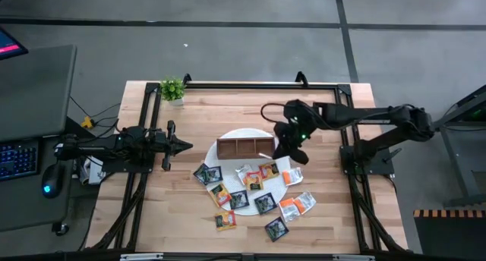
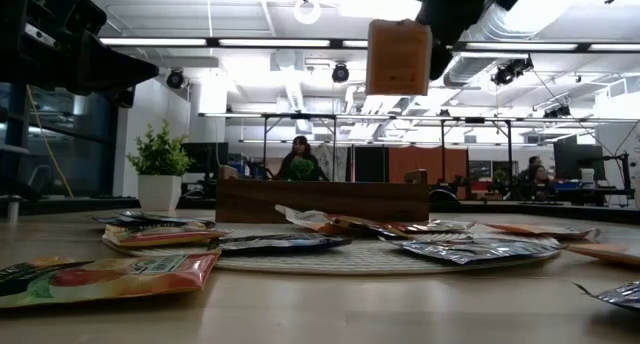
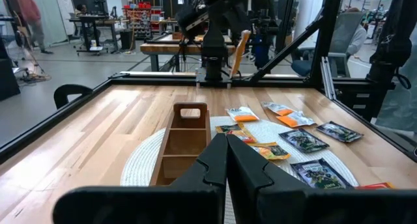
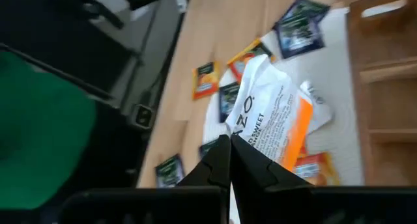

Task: Pick & Place Tea
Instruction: Put the white tea bag into the right section of the wooden organizer

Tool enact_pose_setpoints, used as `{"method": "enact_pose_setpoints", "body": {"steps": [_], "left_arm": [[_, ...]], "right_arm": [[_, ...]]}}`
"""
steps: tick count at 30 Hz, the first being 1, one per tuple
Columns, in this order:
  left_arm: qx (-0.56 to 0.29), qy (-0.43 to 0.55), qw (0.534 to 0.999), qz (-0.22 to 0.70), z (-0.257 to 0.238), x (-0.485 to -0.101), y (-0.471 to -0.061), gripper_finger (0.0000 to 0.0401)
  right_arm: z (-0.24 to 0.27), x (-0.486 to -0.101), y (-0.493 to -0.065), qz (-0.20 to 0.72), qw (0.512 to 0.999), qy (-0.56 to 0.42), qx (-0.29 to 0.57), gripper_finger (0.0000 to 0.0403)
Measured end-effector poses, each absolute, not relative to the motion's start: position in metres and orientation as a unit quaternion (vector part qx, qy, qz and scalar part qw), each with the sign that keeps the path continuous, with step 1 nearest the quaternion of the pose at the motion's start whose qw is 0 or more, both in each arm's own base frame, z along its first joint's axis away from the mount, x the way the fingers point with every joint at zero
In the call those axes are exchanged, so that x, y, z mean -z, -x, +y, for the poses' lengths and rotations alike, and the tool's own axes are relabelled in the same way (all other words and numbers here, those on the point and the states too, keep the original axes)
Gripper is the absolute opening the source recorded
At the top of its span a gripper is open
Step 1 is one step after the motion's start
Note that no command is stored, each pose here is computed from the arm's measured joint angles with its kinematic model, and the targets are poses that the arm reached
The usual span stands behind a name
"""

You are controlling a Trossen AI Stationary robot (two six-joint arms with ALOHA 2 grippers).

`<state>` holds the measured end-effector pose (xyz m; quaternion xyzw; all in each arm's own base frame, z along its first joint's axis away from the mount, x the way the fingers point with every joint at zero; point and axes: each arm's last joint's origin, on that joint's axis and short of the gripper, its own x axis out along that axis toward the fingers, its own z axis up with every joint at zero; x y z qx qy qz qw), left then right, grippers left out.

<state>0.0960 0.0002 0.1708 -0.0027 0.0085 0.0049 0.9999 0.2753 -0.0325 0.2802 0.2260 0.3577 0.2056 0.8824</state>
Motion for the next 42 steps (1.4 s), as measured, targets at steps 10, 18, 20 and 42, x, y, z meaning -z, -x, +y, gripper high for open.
{"method": "enact_pose_setpoints", "body": {"steps": [10, 18, 20, 42], "left_arm": [[-0.005, 0.003, 1.000, 0.008, 0.000, -0.171, -0.096, 0.0001], [-0.005, 0.003, 1.000, 0.008, 0.000, -0.171, -0.096, 0.0001], [-0.005, 0.003, 1.000, 0.009, 0.000, -0.171, -0.096, 0.0001], [-0.004, 0.003, 1.000, 0.009, 0.000, -0.171, -0.096, 0.0001]], "right_arm": [[-0.070, -0.256, -0.285, 0.380, 0.869, -0.288, -0.129, 0.0000], [-0.076, -0.252, -0.287, 0.383, 0.865, -0.301, 0.119, 0.0000], [-0.076, -0.253, -0.288, 0.368, 0.864, -0.298, 0.169, 0.0000], [-0.022, -0.253, -0.297, 0.396, 0.887, -0.228, 0.061, 0.0000]]}}
